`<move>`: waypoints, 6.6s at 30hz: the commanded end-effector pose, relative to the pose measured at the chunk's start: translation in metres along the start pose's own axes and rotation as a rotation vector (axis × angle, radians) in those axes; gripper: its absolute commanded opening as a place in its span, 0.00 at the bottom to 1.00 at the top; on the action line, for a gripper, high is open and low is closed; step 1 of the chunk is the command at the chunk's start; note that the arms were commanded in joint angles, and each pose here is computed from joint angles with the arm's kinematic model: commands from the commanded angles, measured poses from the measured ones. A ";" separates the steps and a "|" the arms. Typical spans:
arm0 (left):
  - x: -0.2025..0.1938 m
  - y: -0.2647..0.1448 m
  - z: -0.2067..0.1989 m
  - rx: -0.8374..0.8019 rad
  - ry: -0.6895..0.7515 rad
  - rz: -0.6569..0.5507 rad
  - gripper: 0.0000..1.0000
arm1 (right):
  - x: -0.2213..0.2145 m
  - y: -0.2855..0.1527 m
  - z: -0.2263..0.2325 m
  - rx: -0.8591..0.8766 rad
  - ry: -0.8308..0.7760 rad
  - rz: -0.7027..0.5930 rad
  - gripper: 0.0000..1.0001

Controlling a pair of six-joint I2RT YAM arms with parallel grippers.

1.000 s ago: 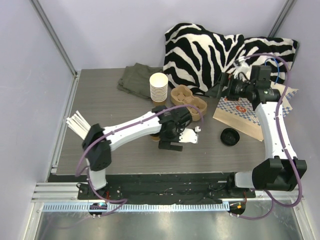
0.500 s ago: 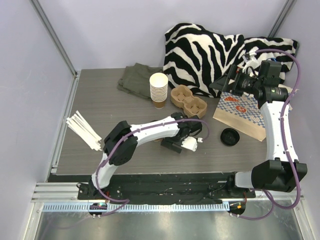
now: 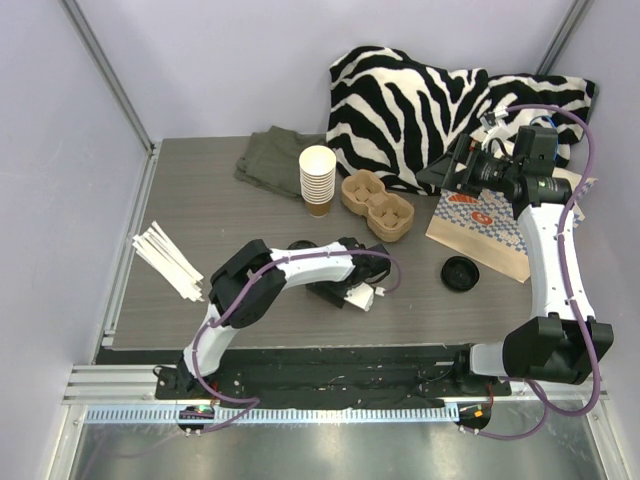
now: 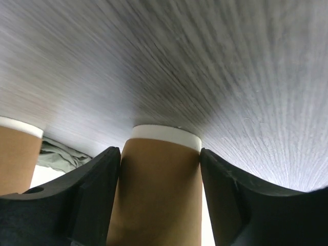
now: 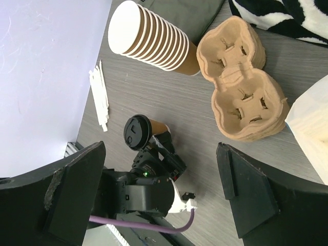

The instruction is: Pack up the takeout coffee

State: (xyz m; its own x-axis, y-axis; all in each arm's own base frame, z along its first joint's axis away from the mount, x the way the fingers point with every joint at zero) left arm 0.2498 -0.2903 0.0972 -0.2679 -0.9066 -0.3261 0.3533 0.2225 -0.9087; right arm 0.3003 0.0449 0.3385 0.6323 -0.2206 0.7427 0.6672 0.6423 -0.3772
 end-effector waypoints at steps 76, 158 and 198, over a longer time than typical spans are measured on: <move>-0.177 -0.133 0.009 -0.113 -0.955 -0.937 0.87 | 0.012 -0.007 0.042 -0.085 -0.525 0.080 0.90; -0.204 -0.148 -0.010 -0.153 -1.217 -1.072 0.90 | -0.043 0.143 0.009 -0.186 -0.769 0.479 0.01; -0.286 -0.167 -0.005 -0.172 -1.707 -1.157 0.92 | -0.133 0.055 0.122 0.248 -0.970 0.654 0.01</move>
State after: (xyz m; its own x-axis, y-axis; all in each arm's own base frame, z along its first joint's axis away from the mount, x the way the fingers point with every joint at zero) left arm 0.2673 -0.0711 0.3243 0.7108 0.0084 0.7033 0.5523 -0.6258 -0.5508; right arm 0.2086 0.1706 0.2811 0.3097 0.7731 0.5535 0.1864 0.5214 -0.8327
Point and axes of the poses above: each gripper's point midway between its finger pads, its own y axis out along the fingers, its own z axis along the line the jaws close on, x = y × z, the point moved 7 cm from there along -y, back along the fingers, and after that the axes turned 7 degrees about -y, right-handed, at the moved point
